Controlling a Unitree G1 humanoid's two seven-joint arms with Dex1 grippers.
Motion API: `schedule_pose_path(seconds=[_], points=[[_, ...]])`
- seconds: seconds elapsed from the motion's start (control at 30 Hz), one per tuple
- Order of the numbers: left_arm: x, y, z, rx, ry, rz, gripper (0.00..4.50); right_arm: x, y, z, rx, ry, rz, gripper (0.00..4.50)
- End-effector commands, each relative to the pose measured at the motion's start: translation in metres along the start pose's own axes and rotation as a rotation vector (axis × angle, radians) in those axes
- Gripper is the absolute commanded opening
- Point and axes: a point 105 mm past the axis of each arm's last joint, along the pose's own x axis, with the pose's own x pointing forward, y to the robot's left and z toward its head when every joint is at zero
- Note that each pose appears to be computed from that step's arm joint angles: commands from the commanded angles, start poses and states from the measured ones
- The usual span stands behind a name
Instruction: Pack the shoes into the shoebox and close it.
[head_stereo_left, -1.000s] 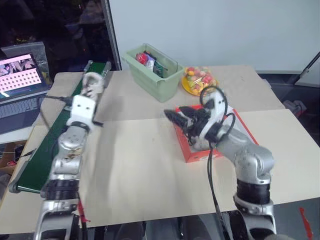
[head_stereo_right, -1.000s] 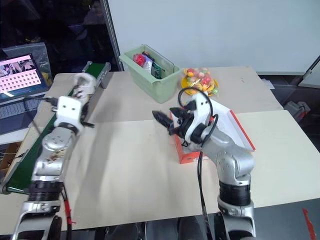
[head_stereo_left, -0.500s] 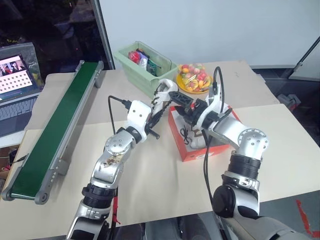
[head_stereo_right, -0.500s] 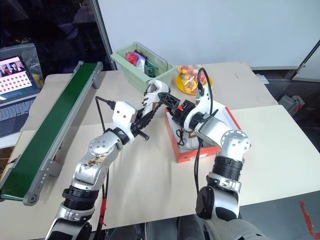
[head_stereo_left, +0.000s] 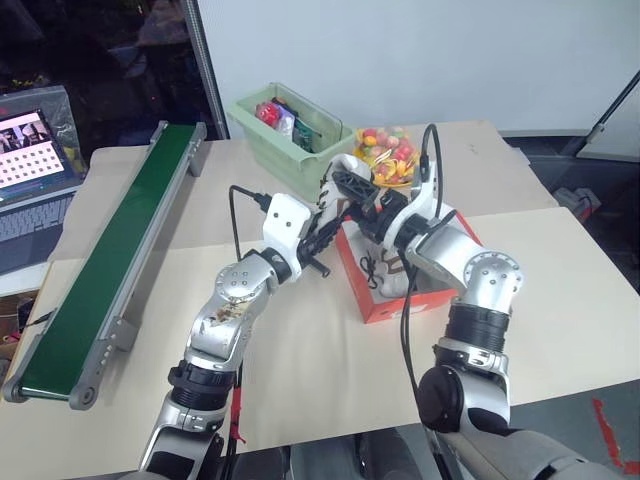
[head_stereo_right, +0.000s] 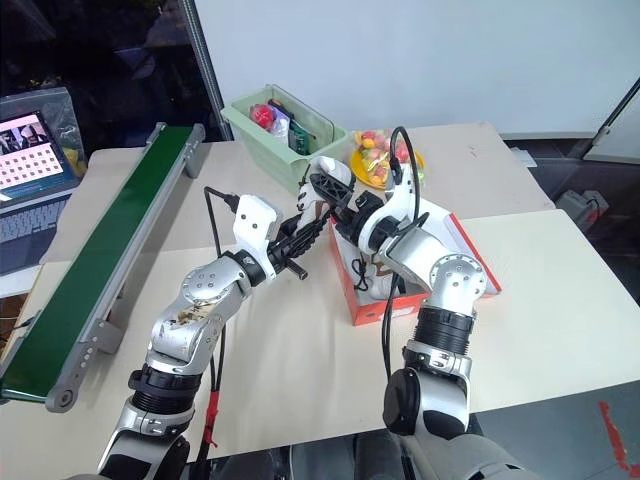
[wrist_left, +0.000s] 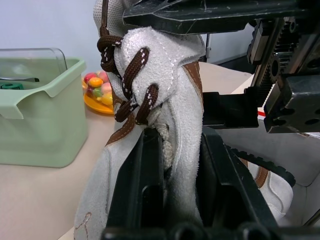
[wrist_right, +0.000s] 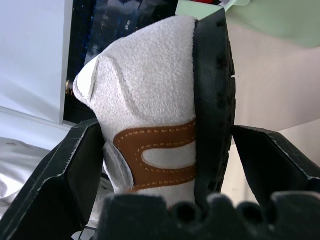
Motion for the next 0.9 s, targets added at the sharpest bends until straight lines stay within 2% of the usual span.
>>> schedule_pose_path(seconds=[0.03,0.2,0.33,0.4,0.5,0.53,0.63,0.8,0.9], points=[[0.004,-0.016,0.030,0.035,-0.109,-0.070,0.80,0.003,0.020,0.004,-0.026,-0.020,0.059,3.78],[0.005,-0.015,0.029,0.036,-0.104,-0.066,0.80,0.004,0.021,0.004,-0.031,-0.024,0.057,2.23],[0.006,-0.014,0.022,0.042,-0.079,-0.062,0.80,0.004,0.024,0.006,-0.030,-0.030,0.063,1.24],[0.004,-0.011,0.022,0.044,-0.090,-0.050,0.80,0.003,0.027,0.008,-0.026,-0.041,0.072,1.24],[0.003,-0.013,0.023,0.073,-0.097,-0.067,1.65,0.002,0.027,0.013,-0.007,-0.069,0.071,1.21],[0.003,-0.013,0.022,0.084,-0.091,-0.064,2.13,0.002,0.027,0.013,-0.005,-0.073,0.070,1.21],[0.003,-0.017,0.023,0.114,-0.098,-0.084,3.16,0.000,0.026,0.020,0.017,-0.114,0.071,1.21],[-0.002,-0.012,0.021,0.146,-0.109,-0.052,3.16,-0.008,0.020,0.058,0.035,-0.305,0.024,1.21],[-0.008,-0.006,0.018,0.164,-0.106,-0.022,3.16,-0.022,0.013,0.095,-0.106,-0.449,-0.069,1.21]])
